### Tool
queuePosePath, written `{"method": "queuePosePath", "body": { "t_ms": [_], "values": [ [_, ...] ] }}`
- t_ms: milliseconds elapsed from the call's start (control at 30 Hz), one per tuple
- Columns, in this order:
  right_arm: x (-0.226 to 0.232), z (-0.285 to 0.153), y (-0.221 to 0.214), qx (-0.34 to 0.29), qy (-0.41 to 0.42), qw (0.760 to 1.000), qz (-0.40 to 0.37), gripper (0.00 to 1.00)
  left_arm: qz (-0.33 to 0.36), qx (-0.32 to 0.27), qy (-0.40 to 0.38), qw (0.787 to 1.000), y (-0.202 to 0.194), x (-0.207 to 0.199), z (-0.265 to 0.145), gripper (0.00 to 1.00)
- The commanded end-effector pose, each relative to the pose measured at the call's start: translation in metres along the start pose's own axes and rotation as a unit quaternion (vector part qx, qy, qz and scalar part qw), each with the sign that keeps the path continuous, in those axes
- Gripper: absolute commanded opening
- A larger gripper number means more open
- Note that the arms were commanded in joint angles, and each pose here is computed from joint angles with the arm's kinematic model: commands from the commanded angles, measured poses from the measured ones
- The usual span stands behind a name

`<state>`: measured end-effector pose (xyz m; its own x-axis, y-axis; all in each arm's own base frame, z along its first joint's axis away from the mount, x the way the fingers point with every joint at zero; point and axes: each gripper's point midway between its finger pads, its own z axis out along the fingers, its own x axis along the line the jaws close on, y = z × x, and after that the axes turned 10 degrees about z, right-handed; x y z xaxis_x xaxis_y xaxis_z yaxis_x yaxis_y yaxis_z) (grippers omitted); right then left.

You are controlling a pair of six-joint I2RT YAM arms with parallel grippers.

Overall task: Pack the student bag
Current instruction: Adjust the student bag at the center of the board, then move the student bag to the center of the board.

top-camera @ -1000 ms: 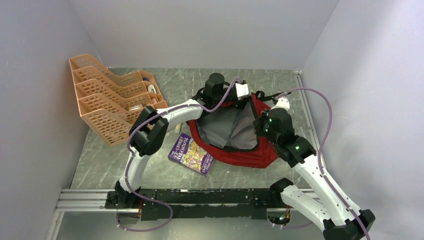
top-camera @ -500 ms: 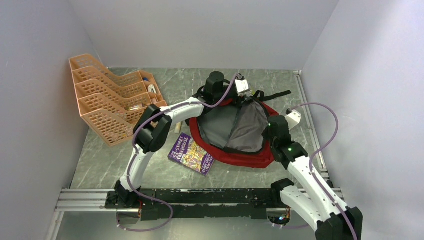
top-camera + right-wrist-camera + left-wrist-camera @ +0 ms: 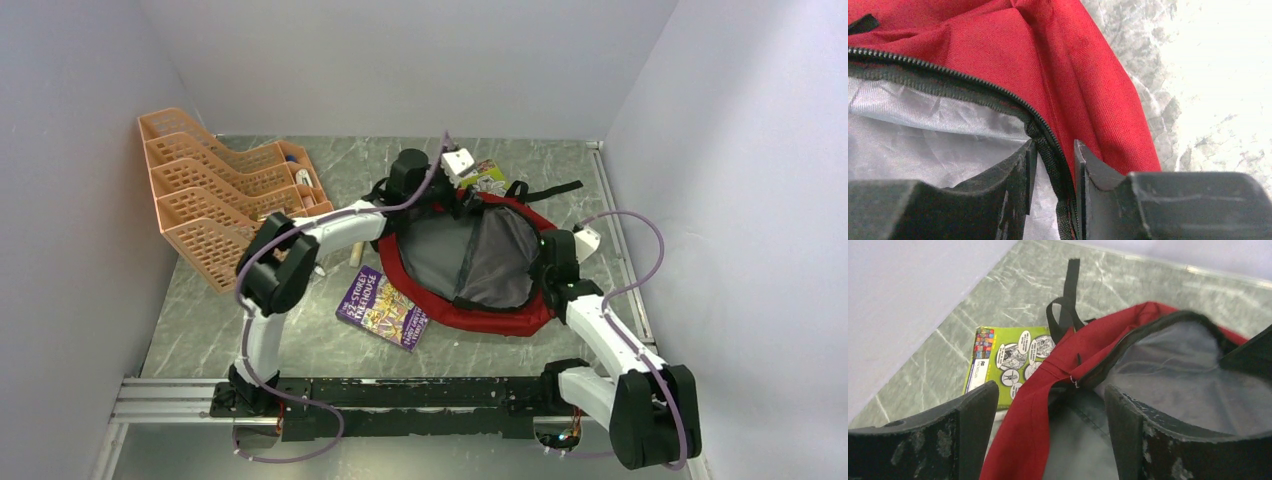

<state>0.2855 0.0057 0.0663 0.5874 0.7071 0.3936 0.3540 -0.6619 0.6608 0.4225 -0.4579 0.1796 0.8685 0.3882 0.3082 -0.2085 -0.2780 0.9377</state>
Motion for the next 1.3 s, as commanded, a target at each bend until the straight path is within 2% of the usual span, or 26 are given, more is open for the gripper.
{"method": "queuePosePath", "body": {
  "t_ms": [0,167,333,500,600,667,833,900,1100,1267],
  "values": [
    [0.006,-0.007,0.023,-0.039,0.015,0.999,-0.01,0.39,-0.089,-0.046,0.031,0.994,0.058,0.008,-0.041,0.83],
    [0.003,-0.042,0.062,-0.096,0.006,0.995,0.002,0.46,-0.206,0.006,0.089,0.974,0.051,0.012,-0.074,0.83],
    [0.004,-0.082,0.099,-0.139,-0.003,0.989,0.055,0.48,-0.266,0.09,0.161,0.946,0.029,0.029,-0.113,0.88],
    [0.014,-0.106,0.111,-0.135,0.023,0.99,0.031,0.49,-0.319,0.159,0.273,0.894,-0.019,0.052,-0.177,0.9],
    [0.035,-0.119,0.116,-0.123,0.072,0.99,-0.006,0.5,-0.315,0.173,0.315,0.878,-0.035,0.056,-0.208,0.91],
    [0.056,-0.127,0.113,-0.089,0.112,0.989,-0.023,0.51,-0.305,0.186,0.335,0.872,-0.043,0.057,-0.223,0.92],
    [0.097,-0.126,0.081,0.036,0.164,0.985,-0.032,0.55,-0.306,0.204,0.302,0.879,-0.057,0.047,-0.223,0.94],
    [0.106,-0.122,0.065,0.062,0.171,0.983,-0.036,0.58,-0.306,0.22,0.287,0.881,-0.065,0.042,-0.218,0.94],
    [0.144,-0.125,0.004,0.098,0.157,0.975,-0.12,0.63,-0.29,0.25,0.257,0.887,-0.079,0.037,-0.206,0.95],
    [0.16,-0.11,-0.032,0.09,0.095,0.969,-0.212,0.67,-0.28,0.268,0.249,0.888,-0.091,0.035,-0.204,0.95]
  ]
}}
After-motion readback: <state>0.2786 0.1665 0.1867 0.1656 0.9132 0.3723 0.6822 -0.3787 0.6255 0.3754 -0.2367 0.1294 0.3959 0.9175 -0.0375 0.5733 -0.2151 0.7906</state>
